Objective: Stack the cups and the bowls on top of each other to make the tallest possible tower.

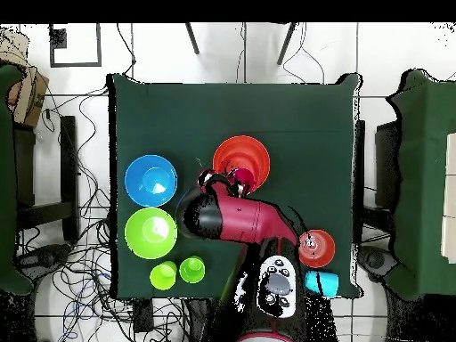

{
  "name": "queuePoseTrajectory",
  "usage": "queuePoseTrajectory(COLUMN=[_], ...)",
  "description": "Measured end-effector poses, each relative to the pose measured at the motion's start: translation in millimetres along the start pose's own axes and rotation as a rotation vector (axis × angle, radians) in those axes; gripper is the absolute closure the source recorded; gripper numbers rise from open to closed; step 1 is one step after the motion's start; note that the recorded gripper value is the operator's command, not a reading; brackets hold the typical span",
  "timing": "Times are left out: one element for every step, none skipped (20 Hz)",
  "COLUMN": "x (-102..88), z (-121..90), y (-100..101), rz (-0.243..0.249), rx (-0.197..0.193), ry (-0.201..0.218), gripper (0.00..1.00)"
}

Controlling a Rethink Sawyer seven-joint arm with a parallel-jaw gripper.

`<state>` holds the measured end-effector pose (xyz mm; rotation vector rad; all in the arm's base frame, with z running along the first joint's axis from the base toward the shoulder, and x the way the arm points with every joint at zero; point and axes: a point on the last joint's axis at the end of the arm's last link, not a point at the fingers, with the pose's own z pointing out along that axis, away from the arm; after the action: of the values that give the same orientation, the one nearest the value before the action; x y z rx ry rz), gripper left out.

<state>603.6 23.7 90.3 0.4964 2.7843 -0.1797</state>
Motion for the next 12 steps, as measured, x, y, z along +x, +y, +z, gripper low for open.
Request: queuePoseTrajectory(x=[0.5,1.1,2.4,3.0,3.5,3.7,4.2,4.3,4.4,4.5,4.5,4.4], z=[0.6,1.3,2.7,3.4,3.9,4.1,4.6,4.8,4.9,5.0,5.0,4.9], y=[0.0,-0.1,0.0,0.1,0.0,-0.1,-0.1,-0.1,-0.1,-0.1,-0.1,-0.1], rz=[0.000,0.000,-0.001,-0.002,-0.002,-0.002,-0.002,-0.002,-0.002,-0.002,-0.002,-0.002], rx=[0.000,0.001,0.001,0.002,0.002,0.002,0.002,0.003,0.003,0.003,0.003,0.003], ry=[0.001,0.003,0.006,0.008,0.009,0.009,0.011,0.011,0.011,0.011,0.011,0.011], gripper=[1.00,1.00,1.00,1.00,1.00,1.00,1.00,1.00,1.00,1.00,1.00,1.00])
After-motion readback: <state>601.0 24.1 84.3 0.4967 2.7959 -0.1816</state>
